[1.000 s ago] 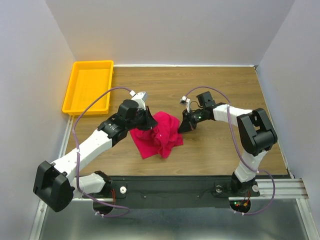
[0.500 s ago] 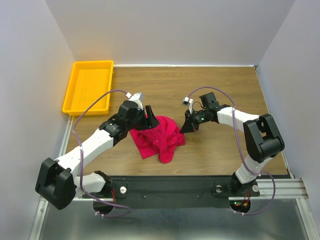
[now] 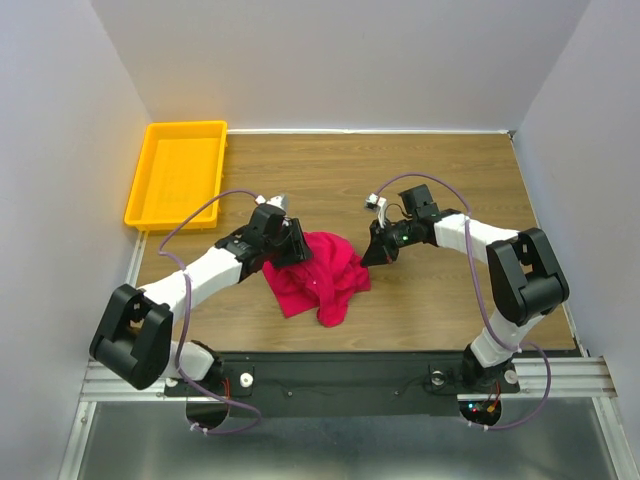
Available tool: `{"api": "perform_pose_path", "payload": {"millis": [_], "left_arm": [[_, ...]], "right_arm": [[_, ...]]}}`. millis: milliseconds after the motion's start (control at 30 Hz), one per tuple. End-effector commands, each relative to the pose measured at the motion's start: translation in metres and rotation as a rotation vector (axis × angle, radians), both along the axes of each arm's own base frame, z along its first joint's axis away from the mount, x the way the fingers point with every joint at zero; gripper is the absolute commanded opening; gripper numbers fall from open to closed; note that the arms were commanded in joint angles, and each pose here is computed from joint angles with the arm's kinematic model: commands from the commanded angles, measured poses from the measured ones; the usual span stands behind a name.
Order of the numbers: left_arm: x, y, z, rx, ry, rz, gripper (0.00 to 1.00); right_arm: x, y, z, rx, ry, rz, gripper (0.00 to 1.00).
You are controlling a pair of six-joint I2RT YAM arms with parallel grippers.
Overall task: Fold and stack the t-shirts
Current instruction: Flatten the tshirt out
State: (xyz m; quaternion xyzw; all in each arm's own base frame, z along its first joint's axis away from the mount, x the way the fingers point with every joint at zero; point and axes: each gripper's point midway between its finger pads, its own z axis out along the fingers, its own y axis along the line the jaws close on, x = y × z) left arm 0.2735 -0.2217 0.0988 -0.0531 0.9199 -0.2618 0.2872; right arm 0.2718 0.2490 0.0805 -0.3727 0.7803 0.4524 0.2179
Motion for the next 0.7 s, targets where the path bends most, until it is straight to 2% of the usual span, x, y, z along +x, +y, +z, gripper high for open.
{"api": "perform_pose_path", "payload": {"millis": [0, 100, 200, 300, 333, 367, 433, 533, 567, 667], "left_arm": [[0.007, -0.008, 0.009, -0.048, -0.033, 0.000, 0.56], [0.011, -0.010, 0.012, -0.051, -0.043, 0.003, 0.49], [0.013, -0.011, 0.015, -0.051, -0.050, 0.000, 0.37], [0.016, -0.012, 0.019, -0.057, -0.063, -0.002, 0.20], [0.018, -0.014, 0.022, -0.063, -0.074, -0.004, 0.05], [0.019, -0.015, 0.025, -0.065, -0.084, -0.008, 0.00], [0.024, -0.017, 0.035, -0.071, -0.115, -0.019, 0.00], [0.038, -0.028, 0.087, -0.121, -0.248, -0.065, 0.00], [0.038, -0.028, 0.091, -0.120, -0.263, -0.071, 0.00], [0.052, -0.031, 0.158, -0.156, -0.423, -0.081, 0.00]], "right_arm": [[0.003, 0.003, 0.006, 0.008, -0.033, 0.013, 0.00], [0.002, 0.003, 0.004, 0.006, -0.030, 0.014, 0.00], [0.002, 0.003, 0.004, 0.005, -0.030, 0.013, 0.00], [0.003, 0.002, 0.004, -0.001, -0.038, 0.010, 0.00], [0.003, 0.002, 0.005, -0.002, -0.043, 0.009, 0.01], [0.004, 0.001, 0.006, -0.007, -0.051, 0.005, 0.01], [0.006, -0.001, 0.006, -0.017, -0.063, -0.004, 0.01], [0.014, -0.007, 0.015, -0.049, -0.117, -0.042, 0.00], [0.018, -0.011, 0.018, -0.060, -0.133, -0.062, 0.01], [0.044, -0.037, 0.036, -0.117, -0.222, -0.183, 0.01]]}}
